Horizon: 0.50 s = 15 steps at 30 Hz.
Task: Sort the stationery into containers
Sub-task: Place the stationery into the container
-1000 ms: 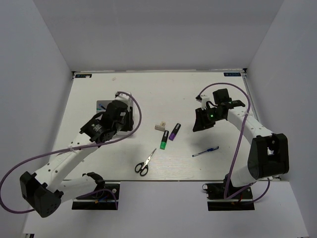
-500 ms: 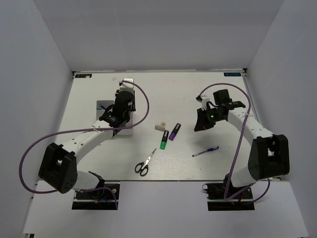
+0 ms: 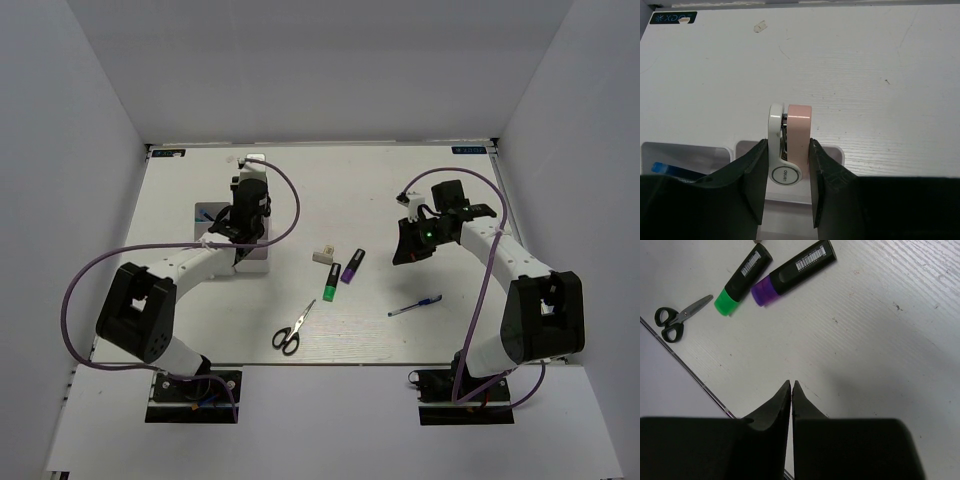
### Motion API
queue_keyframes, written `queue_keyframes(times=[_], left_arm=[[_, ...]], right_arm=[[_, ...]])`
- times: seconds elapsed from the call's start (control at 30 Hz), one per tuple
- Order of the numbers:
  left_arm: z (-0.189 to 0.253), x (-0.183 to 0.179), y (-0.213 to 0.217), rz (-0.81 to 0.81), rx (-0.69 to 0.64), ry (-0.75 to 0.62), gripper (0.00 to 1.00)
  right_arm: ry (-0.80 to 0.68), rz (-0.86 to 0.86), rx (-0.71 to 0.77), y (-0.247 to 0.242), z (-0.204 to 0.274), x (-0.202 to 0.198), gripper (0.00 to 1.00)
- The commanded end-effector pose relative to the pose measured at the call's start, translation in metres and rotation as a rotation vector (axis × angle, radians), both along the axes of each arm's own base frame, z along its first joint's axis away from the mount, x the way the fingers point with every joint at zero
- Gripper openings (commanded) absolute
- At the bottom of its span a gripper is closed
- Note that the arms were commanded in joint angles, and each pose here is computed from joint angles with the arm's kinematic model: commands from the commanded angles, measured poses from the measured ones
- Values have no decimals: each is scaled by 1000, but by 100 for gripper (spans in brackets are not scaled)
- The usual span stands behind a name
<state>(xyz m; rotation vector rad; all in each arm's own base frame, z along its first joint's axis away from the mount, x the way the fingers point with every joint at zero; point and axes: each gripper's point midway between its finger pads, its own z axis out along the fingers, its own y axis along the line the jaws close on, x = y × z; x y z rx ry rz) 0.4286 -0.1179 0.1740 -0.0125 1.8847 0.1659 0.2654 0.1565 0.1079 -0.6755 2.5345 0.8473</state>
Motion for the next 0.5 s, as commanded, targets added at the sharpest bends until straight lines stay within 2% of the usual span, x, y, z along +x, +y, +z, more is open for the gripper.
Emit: queue_keyframes(times=[0.0, 0.13, 0.47], left_arm=[[17, 11, 4, 34, -24, -66, 6], [11, 13, 8, 46, -27, -55, 12], [3, -4, 14, 58, -60, -33, 47]], right_arm=[[-23, 9, 6, -1, 2, 1, 5], [-16, 5, 5, -2, 0, 1, 11], [-14, 15, 13, -2, 2, 2, 42]])
